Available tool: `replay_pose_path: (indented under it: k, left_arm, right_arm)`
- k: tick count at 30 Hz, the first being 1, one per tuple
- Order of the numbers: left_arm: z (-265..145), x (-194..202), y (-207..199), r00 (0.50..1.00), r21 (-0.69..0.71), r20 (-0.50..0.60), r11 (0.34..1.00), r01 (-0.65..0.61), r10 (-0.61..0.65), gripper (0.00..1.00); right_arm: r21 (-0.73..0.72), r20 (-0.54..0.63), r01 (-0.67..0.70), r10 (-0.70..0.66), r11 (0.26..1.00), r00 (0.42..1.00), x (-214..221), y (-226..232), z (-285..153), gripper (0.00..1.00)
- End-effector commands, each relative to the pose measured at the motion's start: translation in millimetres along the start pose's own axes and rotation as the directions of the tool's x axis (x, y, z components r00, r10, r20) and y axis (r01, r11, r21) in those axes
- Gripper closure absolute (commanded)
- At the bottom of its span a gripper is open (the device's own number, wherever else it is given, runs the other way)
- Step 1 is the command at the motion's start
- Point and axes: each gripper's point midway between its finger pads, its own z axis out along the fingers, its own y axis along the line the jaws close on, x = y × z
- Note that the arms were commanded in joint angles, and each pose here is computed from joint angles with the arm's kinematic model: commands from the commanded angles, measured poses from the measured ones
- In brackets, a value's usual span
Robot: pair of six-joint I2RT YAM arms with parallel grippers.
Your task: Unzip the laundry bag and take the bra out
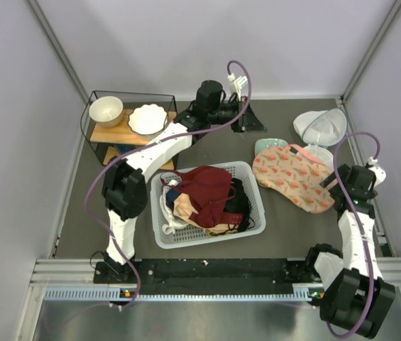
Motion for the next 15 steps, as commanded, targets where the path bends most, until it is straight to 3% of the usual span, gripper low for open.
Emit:
replay_pose_path:
  k: [1,6,12,13,15]
  left_arm:
    - [-7.3,17.3,-23.7,0.997,0.037,-0.037,0.997,-0.062,0.063,1.00]
    - [-2.6,26.6,-12.0,0.998,0.033,-0.053,0.998,-0.045,0.047,1.00]
    - [-4.2,31.2,-2.5,0.996,0.033,-0.064,0.998,-0.054,0.056,1.00]
    - [-5.1,31.8,-1.8,0.996,0.032,-0.067,0.998,-0.058,0.060,1.00]
    - [-8.7,31.3,4.1,0.996,0.017,-0.072,0.998,-0.052,0.053,1.00]
  right_arm:
    - [-0.036,0.021,-0.020,0.021,0.999,1.000,3.2,1.2,19.3,0.10]
    - [-0.130,0.101,-0.105,0.119,0.986,0.988,-9.1,0.9,32.6,0.11]
    - [-0.018,0.034,-0.179,0.180,0.984,0.983,17.8,-23.8,46.0,0.28]
    - [-0.007,0.011,-0.185,0.185,0.983,0.983,28.3,-27.8,47.3,0.37]
    - [-0.006,-0.004,-0.175,0.175,0.985,0.985,35.4,-30.2,48.0,0.44]
